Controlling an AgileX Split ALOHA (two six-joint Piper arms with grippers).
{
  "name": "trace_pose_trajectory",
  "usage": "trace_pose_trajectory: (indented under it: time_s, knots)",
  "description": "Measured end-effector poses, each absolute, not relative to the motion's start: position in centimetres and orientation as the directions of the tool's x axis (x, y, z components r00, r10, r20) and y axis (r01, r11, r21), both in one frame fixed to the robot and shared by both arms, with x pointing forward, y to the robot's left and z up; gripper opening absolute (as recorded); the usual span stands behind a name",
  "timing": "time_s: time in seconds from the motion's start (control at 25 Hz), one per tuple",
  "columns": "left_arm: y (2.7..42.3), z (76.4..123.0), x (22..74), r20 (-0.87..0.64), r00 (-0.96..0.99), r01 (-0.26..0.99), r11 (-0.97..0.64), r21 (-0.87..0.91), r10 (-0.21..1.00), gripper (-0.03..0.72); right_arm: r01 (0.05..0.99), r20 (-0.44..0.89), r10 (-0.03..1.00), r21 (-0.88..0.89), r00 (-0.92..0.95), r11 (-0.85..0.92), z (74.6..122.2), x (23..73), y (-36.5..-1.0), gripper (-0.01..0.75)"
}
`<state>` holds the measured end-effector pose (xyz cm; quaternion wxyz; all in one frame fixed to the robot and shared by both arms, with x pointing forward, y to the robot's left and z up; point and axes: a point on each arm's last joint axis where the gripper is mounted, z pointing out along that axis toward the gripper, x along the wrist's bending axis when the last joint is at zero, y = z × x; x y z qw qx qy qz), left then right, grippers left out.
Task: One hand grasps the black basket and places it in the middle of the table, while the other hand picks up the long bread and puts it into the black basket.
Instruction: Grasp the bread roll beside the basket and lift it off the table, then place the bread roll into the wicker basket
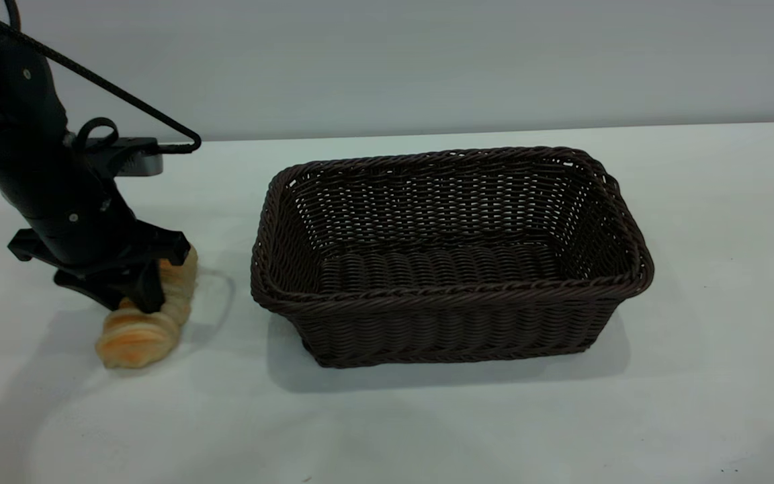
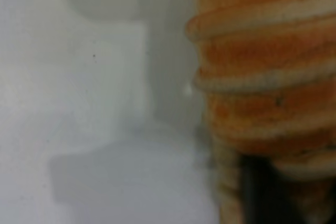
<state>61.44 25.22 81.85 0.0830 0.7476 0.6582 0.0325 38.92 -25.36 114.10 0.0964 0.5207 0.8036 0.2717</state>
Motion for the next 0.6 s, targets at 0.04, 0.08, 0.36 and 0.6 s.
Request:
trace_pose_trajectory:
  time_s: [0.04,0.08,0.36,0.6]
  knots:
    - [25.2,82.0,61.5,-0.060,0.132,0.978,-0.121,0.171,0.989,0.123,0.790,0.115,0.894,0.525,-0.434,0.316,113.1,37.7,-25.7,0.473]
    - [25.2,82.3,61.5,-0.060,0.133,0.977,-0.121,0.178,0.989,0.096,0.800,0.106,0.898,0.508,-0.427,0.321,111.9,36.6,-26.0,0.473]
    - [24.9,90.9,62.3,-0.062,0.166,0.947,-0.142,0.287,0.984,0.087,0.782,0.027,0.929,0.548,-0.370,0.296,105.3,30.1,-27.6,0.473]
    - [21.0,99.1,62.5,-0.060,0.278,0.872,-0.225,0.434,0.959,0.087,0.726,-0.004,0.946,0.640,-0.323,0.251,103.6,27.6,-28.2,0.473]
